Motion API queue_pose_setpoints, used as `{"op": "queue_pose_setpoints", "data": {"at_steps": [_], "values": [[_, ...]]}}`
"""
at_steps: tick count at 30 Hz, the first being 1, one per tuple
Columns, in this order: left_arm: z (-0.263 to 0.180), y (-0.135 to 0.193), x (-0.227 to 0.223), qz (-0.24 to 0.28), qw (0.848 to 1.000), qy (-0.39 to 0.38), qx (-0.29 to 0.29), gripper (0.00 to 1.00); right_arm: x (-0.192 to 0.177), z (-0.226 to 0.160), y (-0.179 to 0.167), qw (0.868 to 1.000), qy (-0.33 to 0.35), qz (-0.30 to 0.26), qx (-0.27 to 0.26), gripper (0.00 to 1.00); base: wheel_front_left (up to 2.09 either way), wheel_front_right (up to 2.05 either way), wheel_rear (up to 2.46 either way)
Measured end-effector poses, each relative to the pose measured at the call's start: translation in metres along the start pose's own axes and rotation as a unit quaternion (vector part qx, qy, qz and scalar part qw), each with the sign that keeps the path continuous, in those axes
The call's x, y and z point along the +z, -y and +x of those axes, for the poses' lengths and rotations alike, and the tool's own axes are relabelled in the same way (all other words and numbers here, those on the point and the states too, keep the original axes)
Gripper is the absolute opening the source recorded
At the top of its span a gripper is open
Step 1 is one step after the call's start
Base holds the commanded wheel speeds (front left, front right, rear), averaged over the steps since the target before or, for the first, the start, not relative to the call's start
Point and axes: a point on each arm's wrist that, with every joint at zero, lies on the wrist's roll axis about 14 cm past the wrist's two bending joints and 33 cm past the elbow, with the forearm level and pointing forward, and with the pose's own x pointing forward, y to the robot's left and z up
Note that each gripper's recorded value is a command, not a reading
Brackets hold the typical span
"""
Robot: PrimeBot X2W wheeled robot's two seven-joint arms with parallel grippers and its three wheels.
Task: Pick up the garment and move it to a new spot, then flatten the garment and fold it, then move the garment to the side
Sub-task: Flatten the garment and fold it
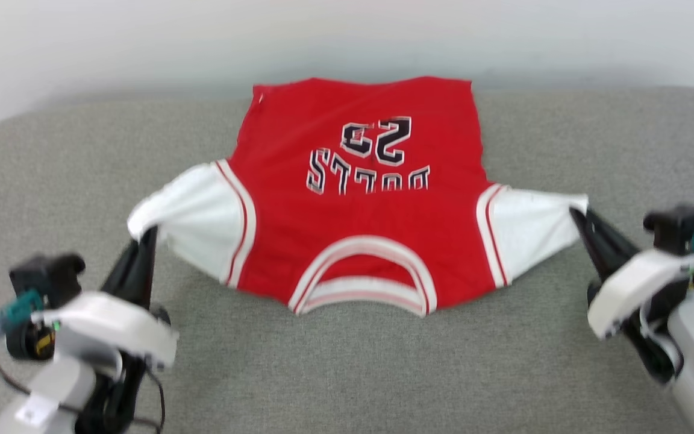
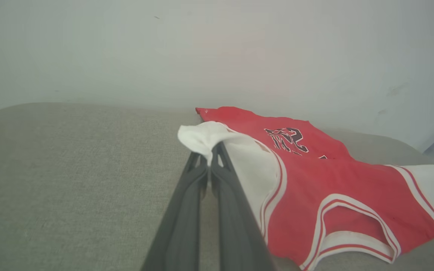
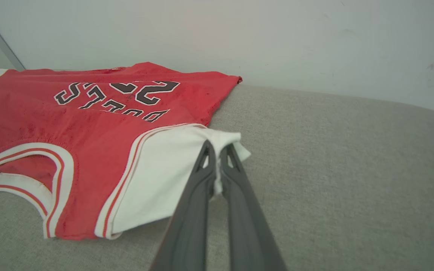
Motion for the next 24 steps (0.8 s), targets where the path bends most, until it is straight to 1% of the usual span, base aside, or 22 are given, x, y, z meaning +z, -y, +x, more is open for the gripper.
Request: {"op": "queue_pose_setpoints", "data": {"at_steps": [4, 13, 18, 24], "values": [[-0.034, -0.004, -0.015, -0.016, 1.0, -0.02, 0.018, 0.0, -0.02, -0.035, 0.001, 1.0, -0.016, 0.017, -0.015, 0.0, 0.0, 0.0, 0.0], [-0.091, -0.016, -0.046, -0.021, 0.996, -0.064, 0.054, 0.0, -0.054, -0.106, 0.005, 0.996, -0.052, 0.046, -0.048, 0.0, 0.0, 0.0, 0.0], [-0.116, -0.024, -0.065, -0.021, 0.993, -0.093, 0.076, 0.0, -0.077, -0.14, 0.004, 0.992, -0.091, 0.058, -0.064, 0.0, 0.0, 0.0, 0.0], [-0.139, -0.03, -0.084, -0.029, 0.988, -0.121, 0.096, 0.0, -0.104, -0.172, -0.006, 0.984, -0.145, 0.072, -0.074, 0.0, 0.0, 0.0, 0.0]]}}
